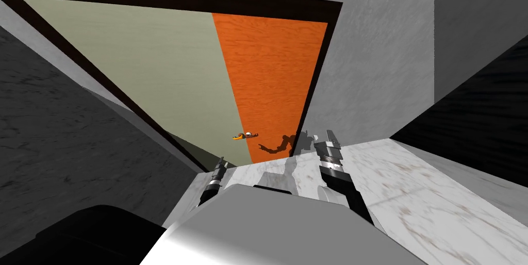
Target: Pull the door open
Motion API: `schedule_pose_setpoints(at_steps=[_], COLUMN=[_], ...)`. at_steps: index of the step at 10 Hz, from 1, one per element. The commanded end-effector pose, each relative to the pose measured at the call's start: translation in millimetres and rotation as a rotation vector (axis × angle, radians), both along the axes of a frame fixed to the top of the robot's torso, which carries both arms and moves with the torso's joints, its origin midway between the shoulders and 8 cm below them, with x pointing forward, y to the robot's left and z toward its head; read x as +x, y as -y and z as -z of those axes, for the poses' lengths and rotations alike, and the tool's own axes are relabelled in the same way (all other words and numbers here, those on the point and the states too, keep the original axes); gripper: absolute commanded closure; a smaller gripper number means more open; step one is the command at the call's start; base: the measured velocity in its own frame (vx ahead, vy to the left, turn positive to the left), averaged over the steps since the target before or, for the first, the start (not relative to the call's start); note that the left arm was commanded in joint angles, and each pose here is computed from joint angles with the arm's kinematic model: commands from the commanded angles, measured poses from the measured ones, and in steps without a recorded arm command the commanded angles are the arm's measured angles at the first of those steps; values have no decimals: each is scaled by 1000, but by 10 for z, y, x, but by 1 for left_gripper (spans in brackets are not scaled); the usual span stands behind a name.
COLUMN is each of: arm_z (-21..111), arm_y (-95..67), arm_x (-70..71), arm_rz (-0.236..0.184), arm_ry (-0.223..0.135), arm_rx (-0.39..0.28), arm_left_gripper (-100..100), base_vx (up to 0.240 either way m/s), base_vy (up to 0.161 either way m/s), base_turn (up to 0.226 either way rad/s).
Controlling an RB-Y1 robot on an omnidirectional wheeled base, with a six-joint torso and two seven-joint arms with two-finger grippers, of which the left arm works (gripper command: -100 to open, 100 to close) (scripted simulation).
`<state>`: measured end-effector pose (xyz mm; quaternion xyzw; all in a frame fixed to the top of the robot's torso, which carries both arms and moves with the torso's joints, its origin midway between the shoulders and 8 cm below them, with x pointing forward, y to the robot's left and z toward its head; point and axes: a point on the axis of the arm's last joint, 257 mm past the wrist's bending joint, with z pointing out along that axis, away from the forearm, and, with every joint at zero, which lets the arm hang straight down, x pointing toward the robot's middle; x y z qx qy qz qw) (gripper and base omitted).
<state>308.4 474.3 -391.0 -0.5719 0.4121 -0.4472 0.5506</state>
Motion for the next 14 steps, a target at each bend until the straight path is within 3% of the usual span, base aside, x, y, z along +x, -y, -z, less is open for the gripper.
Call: schedule_pose_setpoints(at_steps=[1, 14], arm_z=[0, 3], arm_y=[-1, -13], arm_x=[3, 46], arm_rz=[-1, -11], arm_ry=[0, 2], arm_rx=[0, 2], arm_left_gripper=[-100, -100], base_vx=[-209, -196], base_vy=[16, 21], base_turn=[-3, -5])
